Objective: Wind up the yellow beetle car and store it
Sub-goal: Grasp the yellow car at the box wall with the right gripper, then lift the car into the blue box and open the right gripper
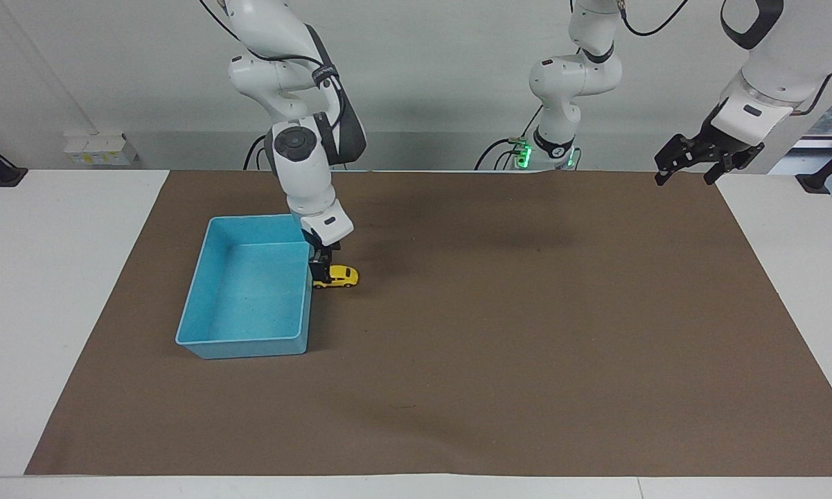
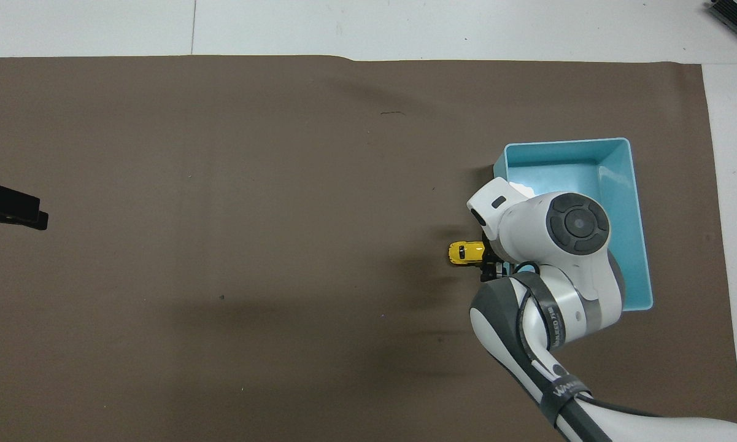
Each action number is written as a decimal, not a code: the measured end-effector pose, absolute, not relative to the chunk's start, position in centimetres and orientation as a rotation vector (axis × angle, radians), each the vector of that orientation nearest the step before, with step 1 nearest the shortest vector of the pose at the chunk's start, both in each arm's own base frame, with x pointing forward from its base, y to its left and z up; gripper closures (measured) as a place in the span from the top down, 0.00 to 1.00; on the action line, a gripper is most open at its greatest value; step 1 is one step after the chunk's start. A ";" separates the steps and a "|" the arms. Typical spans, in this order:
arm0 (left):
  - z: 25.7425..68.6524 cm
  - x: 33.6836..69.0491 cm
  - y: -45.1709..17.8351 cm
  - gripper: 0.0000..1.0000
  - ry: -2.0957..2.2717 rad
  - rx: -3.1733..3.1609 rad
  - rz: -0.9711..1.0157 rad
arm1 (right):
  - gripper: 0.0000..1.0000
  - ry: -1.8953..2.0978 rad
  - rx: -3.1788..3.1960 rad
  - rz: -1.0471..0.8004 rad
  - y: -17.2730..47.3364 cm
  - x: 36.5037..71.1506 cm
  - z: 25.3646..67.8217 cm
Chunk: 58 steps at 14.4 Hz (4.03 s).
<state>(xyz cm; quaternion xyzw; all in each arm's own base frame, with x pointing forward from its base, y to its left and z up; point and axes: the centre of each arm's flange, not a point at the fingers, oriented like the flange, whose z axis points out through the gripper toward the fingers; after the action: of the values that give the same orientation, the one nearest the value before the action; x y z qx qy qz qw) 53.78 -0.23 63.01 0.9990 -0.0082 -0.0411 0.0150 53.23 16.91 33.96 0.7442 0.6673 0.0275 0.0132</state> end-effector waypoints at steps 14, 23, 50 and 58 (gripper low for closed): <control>63.0 53.8 -0.2 1.00 -0.026 3.109 -0.130 | 0.41 2.121 2.270 0.080 18.9 53.0 31.6; 63.0 53.8 -0.2 1.00 -0.026 3.109 -0.130 | 0.41 2.099 2.298 -0.028 17.6 55.5 45.8; 63.0 53.8 -0.2 1.00 -0.026 3.109 -0.130 | 0.41 2.276 2.143 -0.030 1.1 54.4 31.6; 63.0 53.8 -0.2 1.00 -0.026 3.109 -0.130 | 0.99 2.268 2.145 -0.022 1.3 54.7 32.0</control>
<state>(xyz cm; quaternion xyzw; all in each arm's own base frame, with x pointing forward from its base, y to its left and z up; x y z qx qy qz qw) 53.75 -0.23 63.01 0.9990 -0.0082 -0.0417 0.0150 54.71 1.26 32.03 0.6871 0.7264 -0.0071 0.0101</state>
